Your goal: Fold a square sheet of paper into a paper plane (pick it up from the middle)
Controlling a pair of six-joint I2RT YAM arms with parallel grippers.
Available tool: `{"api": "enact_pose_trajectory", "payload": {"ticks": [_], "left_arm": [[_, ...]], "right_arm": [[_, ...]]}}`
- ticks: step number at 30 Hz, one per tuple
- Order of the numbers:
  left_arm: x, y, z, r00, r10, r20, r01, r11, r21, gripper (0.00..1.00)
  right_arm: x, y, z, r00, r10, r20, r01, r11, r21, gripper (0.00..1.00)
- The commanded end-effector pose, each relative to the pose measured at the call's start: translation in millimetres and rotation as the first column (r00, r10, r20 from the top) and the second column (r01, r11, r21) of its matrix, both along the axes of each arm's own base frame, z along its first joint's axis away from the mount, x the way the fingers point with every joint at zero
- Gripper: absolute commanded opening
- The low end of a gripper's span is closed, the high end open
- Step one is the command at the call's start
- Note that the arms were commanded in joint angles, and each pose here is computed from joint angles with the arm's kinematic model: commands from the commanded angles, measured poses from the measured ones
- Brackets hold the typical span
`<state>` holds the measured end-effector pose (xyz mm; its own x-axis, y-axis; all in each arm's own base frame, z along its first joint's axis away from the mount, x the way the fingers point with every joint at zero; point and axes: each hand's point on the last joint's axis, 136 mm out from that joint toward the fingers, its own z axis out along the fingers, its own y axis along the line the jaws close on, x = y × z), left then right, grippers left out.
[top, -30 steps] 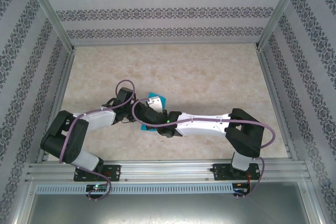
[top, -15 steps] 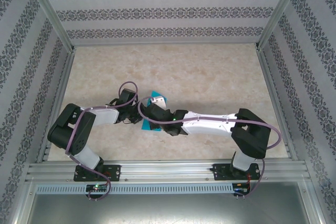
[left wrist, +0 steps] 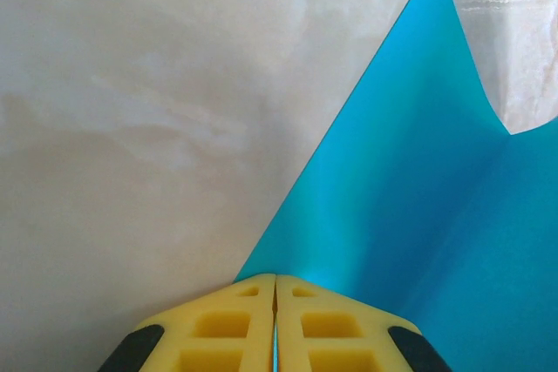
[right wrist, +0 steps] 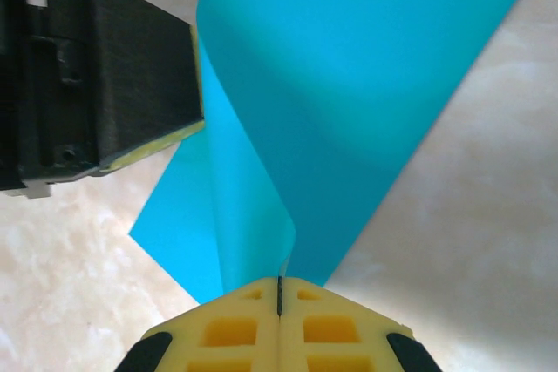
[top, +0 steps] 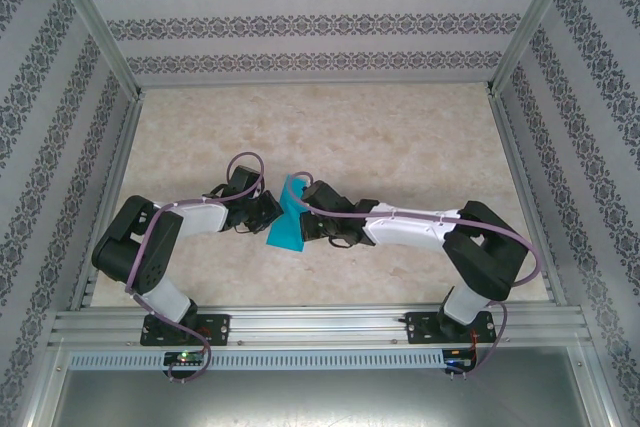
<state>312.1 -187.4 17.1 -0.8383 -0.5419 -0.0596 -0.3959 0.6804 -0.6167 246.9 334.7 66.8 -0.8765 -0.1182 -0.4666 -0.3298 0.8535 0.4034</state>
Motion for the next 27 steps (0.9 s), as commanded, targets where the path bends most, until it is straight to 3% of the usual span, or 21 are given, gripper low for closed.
{"api": "enact_pose_trajectory", "payload": {"ticks": [1, 14, 27], "left_arm": [[-5.8, 5.6, -9.9, 0.999, -0.017, -0.03, 0.019, 0.998, 0.06, 0.11], [-4.6, 5.0, -8.6, 0.999, -0.032, -0.029, 0.034, 0.997, 0.072, 0.11], [-1.5, 4.3, -6.4, 0.999, -0.038, -0.026, 0.04, 0.996, 0.078, 0.11]], "right_arm": [[-1.7, 7.1, -4.9, 0.997, 0.076, -0.02, -0.075, 0.996, 0.044, 0.0], [19.7, 9.3, -15.7, 0.98, 0.167, -0.108, -0.139, 0.965, 0.224, 0.0], [24.2, 9.9, -29.6, 0.964, 0.224, -0.141, -0.182, 0.948, 0.262, 0.0]]}}
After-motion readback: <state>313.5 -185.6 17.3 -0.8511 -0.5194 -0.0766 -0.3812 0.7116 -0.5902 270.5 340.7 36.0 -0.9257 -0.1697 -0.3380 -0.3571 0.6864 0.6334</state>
